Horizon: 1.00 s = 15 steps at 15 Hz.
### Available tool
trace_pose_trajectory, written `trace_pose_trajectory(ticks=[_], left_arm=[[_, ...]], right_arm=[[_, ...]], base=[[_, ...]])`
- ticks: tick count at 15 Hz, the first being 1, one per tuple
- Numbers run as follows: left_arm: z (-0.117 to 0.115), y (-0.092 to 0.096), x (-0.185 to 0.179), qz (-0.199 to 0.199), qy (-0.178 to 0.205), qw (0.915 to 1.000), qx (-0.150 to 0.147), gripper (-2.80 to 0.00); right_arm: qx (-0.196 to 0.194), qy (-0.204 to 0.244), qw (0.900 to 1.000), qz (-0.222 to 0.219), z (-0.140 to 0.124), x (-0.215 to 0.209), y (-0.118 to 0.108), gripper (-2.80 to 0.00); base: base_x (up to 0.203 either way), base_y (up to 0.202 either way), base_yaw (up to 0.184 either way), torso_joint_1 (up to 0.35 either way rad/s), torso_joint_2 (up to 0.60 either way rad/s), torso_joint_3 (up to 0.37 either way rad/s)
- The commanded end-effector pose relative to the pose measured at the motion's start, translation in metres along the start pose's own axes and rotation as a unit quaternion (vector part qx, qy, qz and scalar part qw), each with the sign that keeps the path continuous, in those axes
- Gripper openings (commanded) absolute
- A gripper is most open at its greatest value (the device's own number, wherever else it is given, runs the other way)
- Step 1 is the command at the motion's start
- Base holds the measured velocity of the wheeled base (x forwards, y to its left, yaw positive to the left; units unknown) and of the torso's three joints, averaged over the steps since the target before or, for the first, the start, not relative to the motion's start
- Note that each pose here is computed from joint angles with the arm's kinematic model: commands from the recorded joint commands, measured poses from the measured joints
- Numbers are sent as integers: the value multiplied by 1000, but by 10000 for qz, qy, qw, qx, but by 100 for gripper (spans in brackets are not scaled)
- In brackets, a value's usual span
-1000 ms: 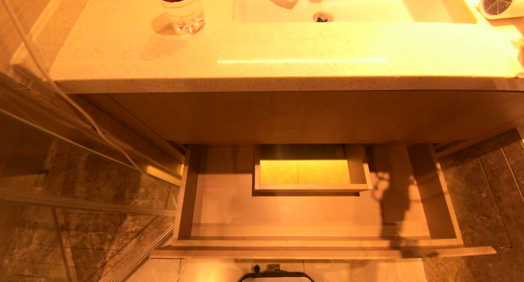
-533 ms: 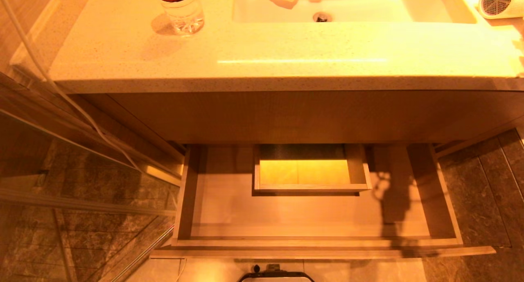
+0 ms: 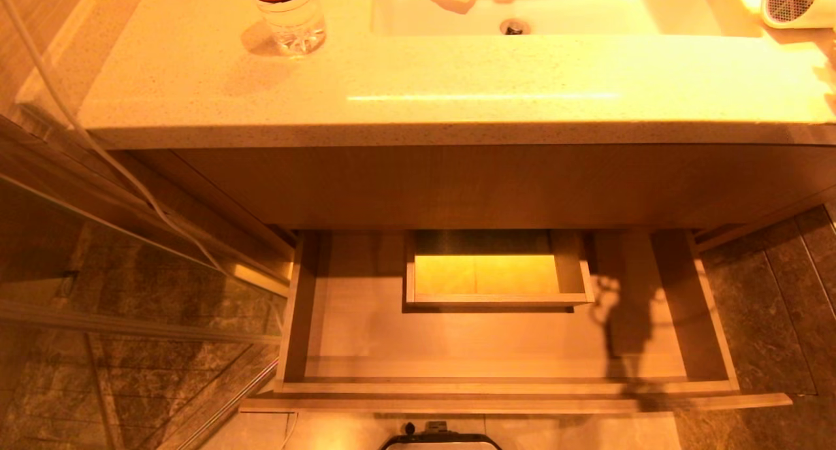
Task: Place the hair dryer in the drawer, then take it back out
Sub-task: Pick up the hairdryer
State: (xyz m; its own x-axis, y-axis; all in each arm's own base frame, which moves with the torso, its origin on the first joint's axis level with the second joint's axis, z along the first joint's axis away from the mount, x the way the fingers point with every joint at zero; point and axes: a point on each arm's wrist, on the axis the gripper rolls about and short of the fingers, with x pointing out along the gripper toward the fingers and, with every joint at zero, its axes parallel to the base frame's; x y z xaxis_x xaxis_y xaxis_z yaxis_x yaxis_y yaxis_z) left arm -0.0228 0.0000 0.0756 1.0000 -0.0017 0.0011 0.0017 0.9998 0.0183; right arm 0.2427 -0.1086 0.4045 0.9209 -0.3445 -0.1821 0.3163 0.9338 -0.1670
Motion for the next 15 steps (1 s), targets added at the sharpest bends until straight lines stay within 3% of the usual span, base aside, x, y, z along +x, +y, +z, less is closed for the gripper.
trace_pose_trajectory(ticks=[1,3,8,15], left_arm=[[0,0,0,1,8,10000,1,-280],[0,0,0,1,6,10000,1,-280],[0,0,0,1,6,10000,1,-280],[0,0,0,1,6,10000,1,-280]], right_arm=[[-28,-88,10000,-11,4,-15,0,-280],[-70,53,10000,19,4,-29,2,-280],[-255,-193,9995,-24,11,-57,3,-280],[-404,-117,9991,-10,9,-106,6,-280]], base=[[0,0,0,0,0,0],[0,0,0,0,0,0],[0,0,0,0,0,0],[0,0,0,0,0,0]])
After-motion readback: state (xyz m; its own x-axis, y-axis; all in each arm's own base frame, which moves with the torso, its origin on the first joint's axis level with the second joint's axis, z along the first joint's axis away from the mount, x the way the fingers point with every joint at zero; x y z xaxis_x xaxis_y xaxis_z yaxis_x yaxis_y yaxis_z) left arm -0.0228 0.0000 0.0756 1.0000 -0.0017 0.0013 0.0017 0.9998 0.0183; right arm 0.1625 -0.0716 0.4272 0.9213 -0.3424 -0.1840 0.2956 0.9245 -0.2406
